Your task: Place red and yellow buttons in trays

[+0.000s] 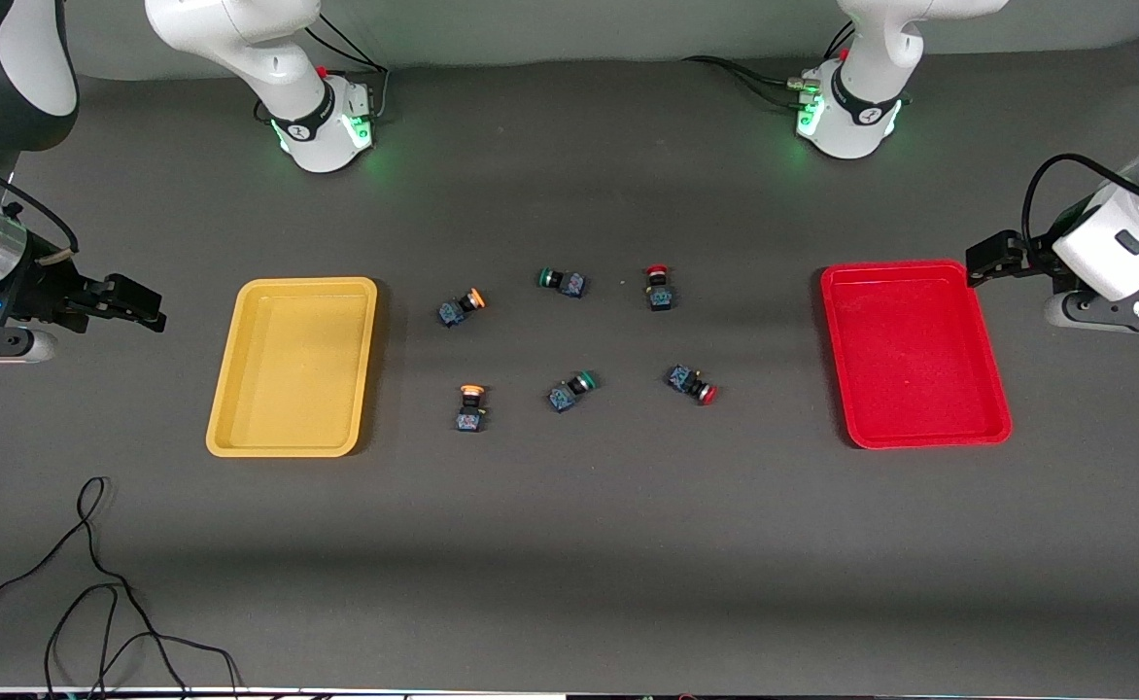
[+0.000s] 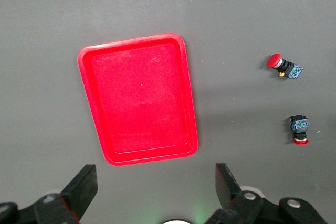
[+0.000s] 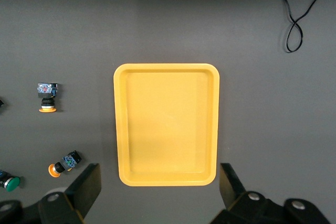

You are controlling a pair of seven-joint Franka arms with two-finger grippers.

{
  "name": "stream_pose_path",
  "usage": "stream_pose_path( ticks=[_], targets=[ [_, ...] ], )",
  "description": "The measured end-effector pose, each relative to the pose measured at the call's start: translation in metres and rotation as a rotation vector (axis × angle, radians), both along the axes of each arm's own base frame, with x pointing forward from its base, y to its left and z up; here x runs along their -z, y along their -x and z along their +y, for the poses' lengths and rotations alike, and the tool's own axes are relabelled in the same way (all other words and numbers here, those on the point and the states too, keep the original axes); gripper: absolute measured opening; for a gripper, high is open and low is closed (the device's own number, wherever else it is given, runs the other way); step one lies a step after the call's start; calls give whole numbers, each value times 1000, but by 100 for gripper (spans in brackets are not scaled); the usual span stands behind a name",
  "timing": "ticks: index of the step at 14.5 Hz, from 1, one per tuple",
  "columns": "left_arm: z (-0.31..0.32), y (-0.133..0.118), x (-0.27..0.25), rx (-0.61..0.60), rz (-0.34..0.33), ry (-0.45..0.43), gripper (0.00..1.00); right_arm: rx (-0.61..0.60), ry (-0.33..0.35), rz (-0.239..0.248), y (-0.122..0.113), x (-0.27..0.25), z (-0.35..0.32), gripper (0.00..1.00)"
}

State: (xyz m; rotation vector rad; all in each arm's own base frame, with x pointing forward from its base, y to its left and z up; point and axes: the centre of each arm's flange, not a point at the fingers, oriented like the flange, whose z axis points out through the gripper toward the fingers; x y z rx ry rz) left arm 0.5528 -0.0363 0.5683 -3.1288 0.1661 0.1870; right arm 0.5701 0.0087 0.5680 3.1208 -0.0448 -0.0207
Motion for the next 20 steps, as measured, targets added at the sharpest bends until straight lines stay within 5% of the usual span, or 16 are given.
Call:
stream_pose_path(
  ticks=[14, 20],
  targets=[
    [-5, 0, 7, 5, 15, 11, 100, -21, -7, 40, 2, 8, 14, 100],
    [-127, 23, 56, -71, 6, 23, 100, 18, -9, 102, 7, 39, 99, 100]
  ],
)
